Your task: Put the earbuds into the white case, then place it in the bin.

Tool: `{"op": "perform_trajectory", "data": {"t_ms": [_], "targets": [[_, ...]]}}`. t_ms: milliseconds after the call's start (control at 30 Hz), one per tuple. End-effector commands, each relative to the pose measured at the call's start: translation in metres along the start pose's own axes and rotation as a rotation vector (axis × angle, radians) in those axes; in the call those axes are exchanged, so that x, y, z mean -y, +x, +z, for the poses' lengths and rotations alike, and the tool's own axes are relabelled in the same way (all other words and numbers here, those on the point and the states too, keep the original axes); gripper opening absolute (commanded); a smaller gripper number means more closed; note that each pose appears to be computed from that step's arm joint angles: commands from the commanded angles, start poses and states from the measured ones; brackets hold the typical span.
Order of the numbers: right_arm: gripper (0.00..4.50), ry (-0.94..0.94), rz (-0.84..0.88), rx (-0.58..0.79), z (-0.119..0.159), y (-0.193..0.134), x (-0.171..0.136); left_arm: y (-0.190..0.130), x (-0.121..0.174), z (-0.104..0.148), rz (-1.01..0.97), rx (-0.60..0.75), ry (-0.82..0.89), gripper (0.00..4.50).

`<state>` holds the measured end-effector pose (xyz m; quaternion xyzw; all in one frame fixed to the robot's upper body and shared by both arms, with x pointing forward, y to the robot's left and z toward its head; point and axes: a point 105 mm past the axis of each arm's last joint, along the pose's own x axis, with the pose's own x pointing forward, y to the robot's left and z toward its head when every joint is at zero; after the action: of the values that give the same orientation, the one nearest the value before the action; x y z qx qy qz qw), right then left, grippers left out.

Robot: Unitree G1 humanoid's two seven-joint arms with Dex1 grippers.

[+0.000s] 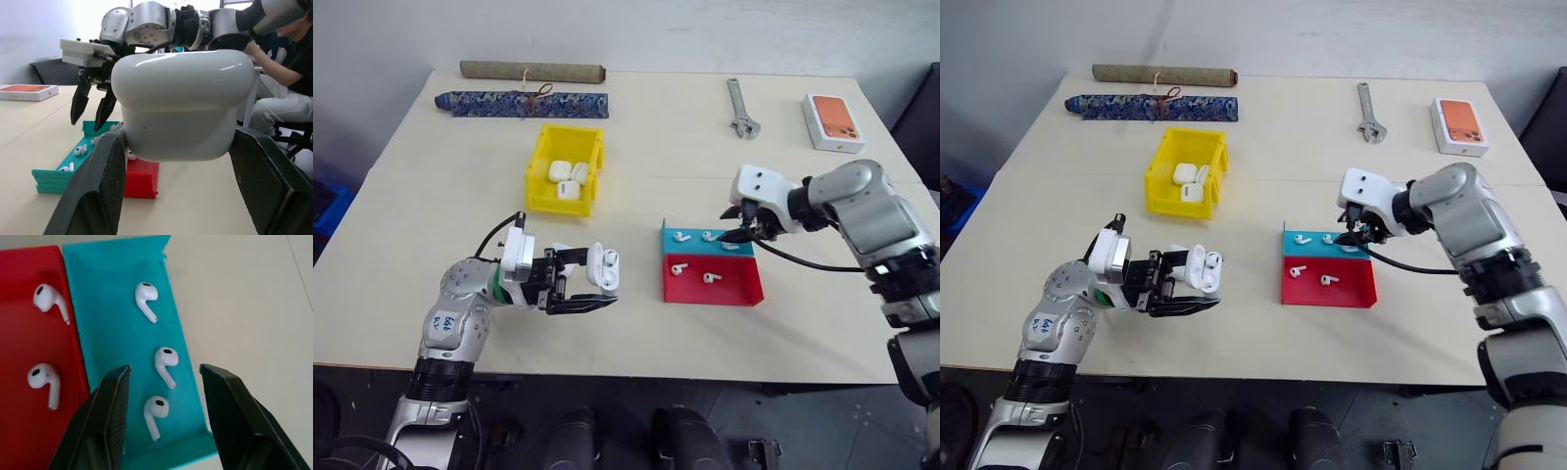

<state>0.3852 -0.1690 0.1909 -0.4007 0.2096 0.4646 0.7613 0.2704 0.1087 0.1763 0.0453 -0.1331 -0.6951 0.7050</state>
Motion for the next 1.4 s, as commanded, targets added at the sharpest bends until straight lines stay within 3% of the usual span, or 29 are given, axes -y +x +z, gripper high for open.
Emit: {"op": "perform_trajectory", "data": {"t_ms": [33, 367, 1167, 1267, 1400], "targets": [[2.25, -0.072, 0.015, -0.061, -0.001, -0.002, 0.006, -0.002, 0.002, 0.001, 0.007, 0.008, 0.023, 2.75], [2.25, -0.101, 0.107, -0.213, -0.022, 0.007, 0.006, 0.0, 0.007, -0.004, 0.018, 0.006, 0.031, 2.75], [2.25, -0.076, 0.146, -0.267, -0.023, 0.027, 0.006, -0.003, 0.005, -0.001, 0.037, 0.003, 0.039, 2.75], [1.71, -0.074, 0.138, -0.253, -0.022, 0.028, 0.006, -0.003, 0.004, -0.001, 0.038, 0.002, 0.039, 2.75], [0.34, -0.071, 0.152, -0.247, -0.023, 0.028, 0.004, -0.004, 0.004, -0.002, 0.038, 0.001, 0.037, 2.75]]}}
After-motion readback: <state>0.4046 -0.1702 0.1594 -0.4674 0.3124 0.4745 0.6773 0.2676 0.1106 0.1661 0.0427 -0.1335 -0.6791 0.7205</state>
